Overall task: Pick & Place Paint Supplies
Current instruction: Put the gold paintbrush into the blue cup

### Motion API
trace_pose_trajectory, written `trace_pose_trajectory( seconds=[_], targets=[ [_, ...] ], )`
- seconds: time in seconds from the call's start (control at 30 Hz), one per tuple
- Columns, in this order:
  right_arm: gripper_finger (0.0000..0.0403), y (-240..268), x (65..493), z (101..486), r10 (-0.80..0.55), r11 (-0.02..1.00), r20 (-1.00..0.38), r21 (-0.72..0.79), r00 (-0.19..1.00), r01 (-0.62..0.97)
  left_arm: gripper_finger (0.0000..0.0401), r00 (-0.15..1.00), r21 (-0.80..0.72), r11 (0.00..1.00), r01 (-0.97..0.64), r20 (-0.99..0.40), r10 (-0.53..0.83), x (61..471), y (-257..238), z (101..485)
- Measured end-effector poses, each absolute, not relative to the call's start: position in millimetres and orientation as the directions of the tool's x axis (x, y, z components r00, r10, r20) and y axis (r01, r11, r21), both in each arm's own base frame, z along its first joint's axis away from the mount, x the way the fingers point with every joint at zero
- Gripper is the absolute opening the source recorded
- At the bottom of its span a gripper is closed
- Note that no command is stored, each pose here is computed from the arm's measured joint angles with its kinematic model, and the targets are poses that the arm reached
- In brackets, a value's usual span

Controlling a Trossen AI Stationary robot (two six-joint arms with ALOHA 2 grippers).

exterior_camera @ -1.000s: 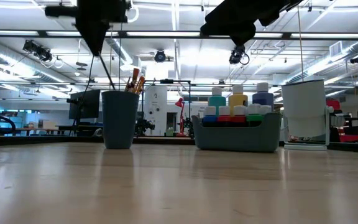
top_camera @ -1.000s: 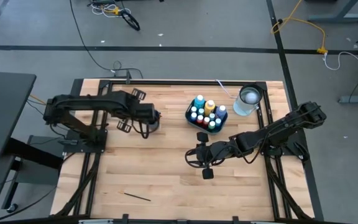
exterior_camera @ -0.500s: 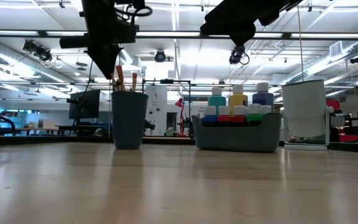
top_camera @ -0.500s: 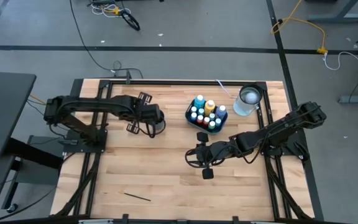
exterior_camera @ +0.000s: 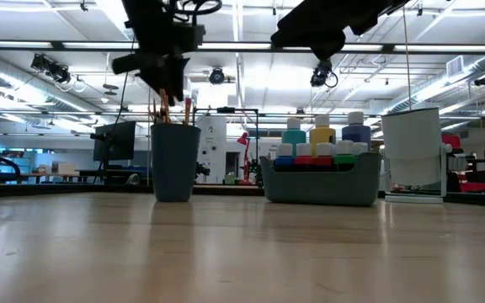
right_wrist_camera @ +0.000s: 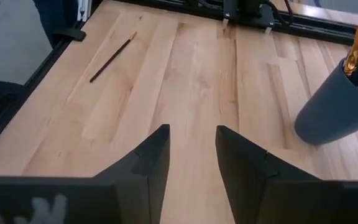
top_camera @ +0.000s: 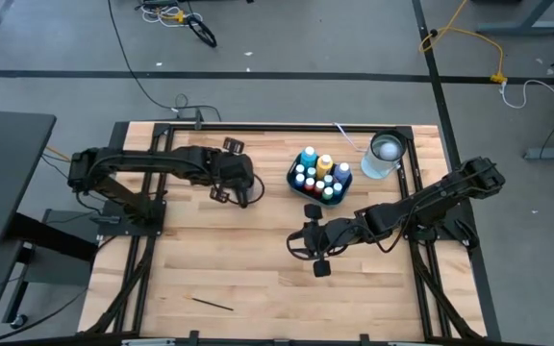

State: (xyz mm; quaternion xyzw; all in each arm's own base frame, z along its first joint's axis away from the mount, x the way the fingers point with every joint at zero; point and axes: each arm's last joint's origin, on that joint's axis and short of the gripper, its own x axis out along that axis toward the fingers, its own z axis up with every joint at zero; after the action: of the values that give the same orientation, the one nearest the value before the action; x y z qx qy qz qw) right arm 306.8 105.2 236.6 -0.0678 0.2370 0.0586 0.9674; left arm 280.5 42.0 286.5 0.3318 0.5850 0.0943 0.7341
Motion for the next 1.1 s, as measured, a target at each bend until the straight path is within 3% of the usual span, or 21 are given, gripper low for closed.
trace_pose_trajectory(
  seconds=[0.1, 0.27, 0.43, 0.67, 0.87, 1.1],
  targets=[
    [0.0132, 105, 307, 237, 0.073, 0.982, -0.465, -0.122, 0.882, -0.146, 0.0152, 0.375, 0.561, 0.816, 0.139, -0.793, 0.481, 281, 38, 303],
    [0.0132, 100, 309, 238, -0.008, 0.990, -0.439, -0.133, 0.898, -0.056, 0.0148, 0.584, 0.361, 0.931, -0.056, -0.744, 0.324, 262, 21, 349],
    [0.0132, 98, 322, 232, -0.021, 0.989, -0.387, -0.142, 0.922, -0.037, 0.0136, 0.745, 0.256, 0.963, -0.086, -0.626, 0.233, 226, -10, 373],
    [0.0160, 104, 342, 217, 0.029, 0.987, -0.282, -0.144, 0.959, -0.072, 0.0120, 0.876, 0.188, 0.982, 0.015, -0.476, 0.077, 200, -60, 337],
    [0.0192, 103, 345, 214, -0.025, 0.986, -0.264, -0.164, 0.964, -0.020, 0.0116, 0.896, 0.156, 0.976, 0.149, -0.439, -0.066, 195, -94, 288],
    [0.0201, 100, 346, 215, -0.029, 0.985, -0.257, -0.173, 0.966, -0.017, 0.0116, 0.906, 0.067, 0.972, 0.227, -0.380, -0.186, 178, -122, 240]
  ],
)
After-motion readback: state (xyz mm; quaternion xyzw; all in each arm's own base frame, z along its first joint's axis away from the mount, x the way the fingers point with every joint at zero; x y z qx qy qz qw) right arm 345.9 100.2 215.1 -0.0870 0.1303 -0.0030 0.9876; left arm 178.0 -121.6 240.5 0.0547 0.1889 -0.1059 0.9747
